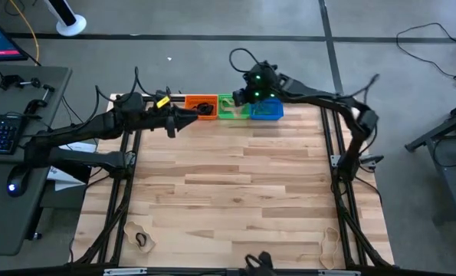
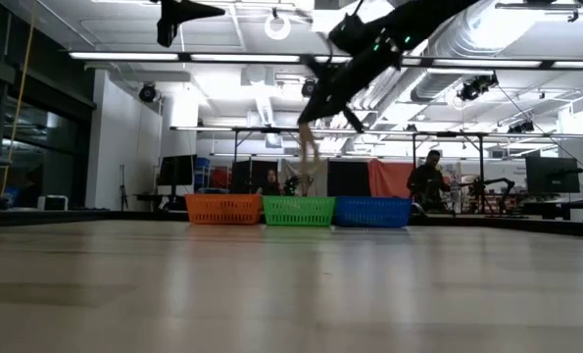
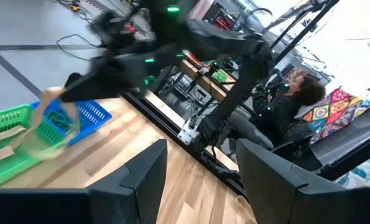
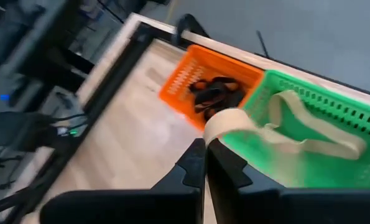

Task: Sort rubber bands into baskets
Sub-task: Put the white rubber band into the green basket

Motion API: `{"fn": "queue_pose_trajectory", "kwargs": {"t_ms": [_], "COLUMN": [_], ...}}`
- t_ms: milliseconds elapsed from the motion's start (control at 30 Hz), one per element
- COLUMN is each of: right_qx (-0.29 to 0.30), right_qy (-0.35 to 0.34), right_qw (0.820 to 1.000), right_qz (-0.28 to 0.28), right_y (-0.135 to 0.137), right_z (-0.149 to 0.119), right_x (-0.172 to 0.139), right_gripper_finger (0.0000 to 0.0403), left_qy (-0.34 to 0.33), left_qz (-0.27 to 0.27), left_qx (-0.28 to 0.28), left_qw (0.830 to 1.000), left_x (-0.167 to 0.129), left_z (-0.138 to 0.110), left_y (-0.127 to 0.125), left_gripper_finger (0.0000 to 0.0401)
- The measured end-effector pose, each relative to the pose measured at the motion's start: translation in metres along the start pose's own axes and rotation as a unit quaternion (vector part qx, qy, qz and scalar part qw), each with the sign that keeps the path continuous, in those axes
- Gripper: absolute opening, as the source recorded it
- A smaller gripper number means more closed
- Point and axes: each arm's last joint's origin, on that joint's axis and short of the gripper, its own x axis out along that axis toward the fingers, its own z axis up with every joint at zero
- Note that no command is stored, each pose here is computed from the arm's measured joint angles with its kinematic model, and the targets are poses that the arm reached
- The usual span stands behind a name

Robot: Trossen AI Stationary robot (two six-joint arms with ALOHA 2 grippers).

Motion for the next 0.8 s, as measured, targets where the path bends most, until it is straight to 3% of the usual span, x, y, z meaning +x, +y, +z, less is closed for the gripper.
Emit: {"fn": "queue_pose_trajectory", "kwargs": {"t_ms": [267, 667, 800], "right_qx": [0.007, 0.028, 0.029], "right_qy": [0.022, 0.027, 0.044], "right_qw": [0.998, 0.997, 0.998], "right_qz": [-0.056, -0.063, -0.034], "right_y": [-0.032, -0.036, -0.033], "right_z": [-0.001, -0.002, -0.003], "right_x": [0.042, 0.043, 0.043], "right_gripper_finger": [0.0000, 0.0001, 0.0030], "left_qy": [0.006, 0.008, 0.009], "left_qz": [-0.009, -0.011, -0.011], "left_qx": [0.001, 0.002, 0.003], "left_qw": [1.000, 1.000, 1.000], "left_x": [0.000, 0.000, 0.000], "left_z": [-0.003, -0.003, -0.003], "left_y": [-0.004, -0.004, -0.004], "left_gripper_finger": [0.0186, 0.0186, 0.0186]}}
